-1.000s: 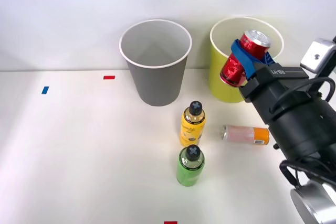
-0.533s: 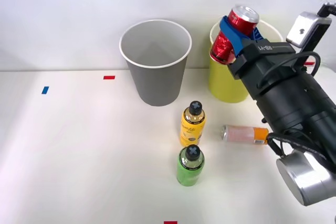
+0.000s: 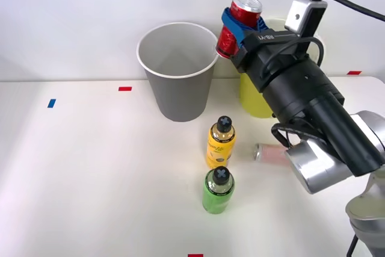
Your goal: Put cans in the gray bin, plastic bottles in the light green bin
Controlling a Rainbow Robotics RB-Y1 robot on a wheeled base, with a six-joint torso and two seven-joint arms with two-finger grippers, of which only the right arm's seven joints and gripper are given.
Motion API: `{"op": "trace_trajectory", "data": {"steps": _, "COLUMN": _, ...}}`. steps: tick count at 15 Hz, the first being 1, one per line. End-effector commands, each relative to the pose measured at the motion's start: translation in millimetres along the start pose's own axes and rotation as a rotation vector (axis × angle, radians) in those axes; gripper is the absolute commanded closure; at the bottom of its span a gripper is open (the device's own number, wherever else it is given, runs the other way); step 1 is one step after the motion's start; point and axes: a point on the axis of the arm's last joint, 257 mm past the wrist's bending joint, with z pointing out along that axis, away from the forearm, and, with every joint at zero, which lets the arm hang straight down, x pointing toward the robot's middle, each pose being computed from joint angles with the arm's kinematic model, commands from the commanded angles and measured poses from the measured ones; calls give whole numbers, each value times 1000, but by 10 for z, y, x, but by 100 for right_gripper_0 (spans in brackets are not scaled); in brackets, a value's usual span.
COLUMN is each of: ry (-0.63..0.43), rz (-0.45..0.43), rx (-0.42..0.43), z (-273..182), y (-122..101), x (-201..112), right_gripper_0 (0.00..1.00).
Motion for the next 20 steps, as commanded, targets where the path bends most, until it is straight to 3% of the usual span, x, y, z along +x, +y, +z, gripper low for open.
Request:
{"op": "trace_trajectory", "data": {"steps": 1, "ry": 10, "rz": 26, "rx": -42, "z": 179, "y": 197, "x": 97, "right_gripper_0": 100}}
{"op": "trace_trajectory", "data": {"steps": 3, "ry": 15, "rz": 32, "rx": -69, "z": 375, "y": 337, "x": 134, "right_gripper_0": 100}}
{"op": "trace_trajectory", "data": {"steps": 12, "ry": 91, "rz": -36, "rx": -57, "z": 1134, "y": 338, "x": 531, "right_gripper_0": 100}}
{"op": "trace_trajectory", "data": {"steps": 20, "ry": 124, "rz": -46, "rx": -75, "z": 1198, "y": 438, "x": 684, "right_gripper_0": 100}}
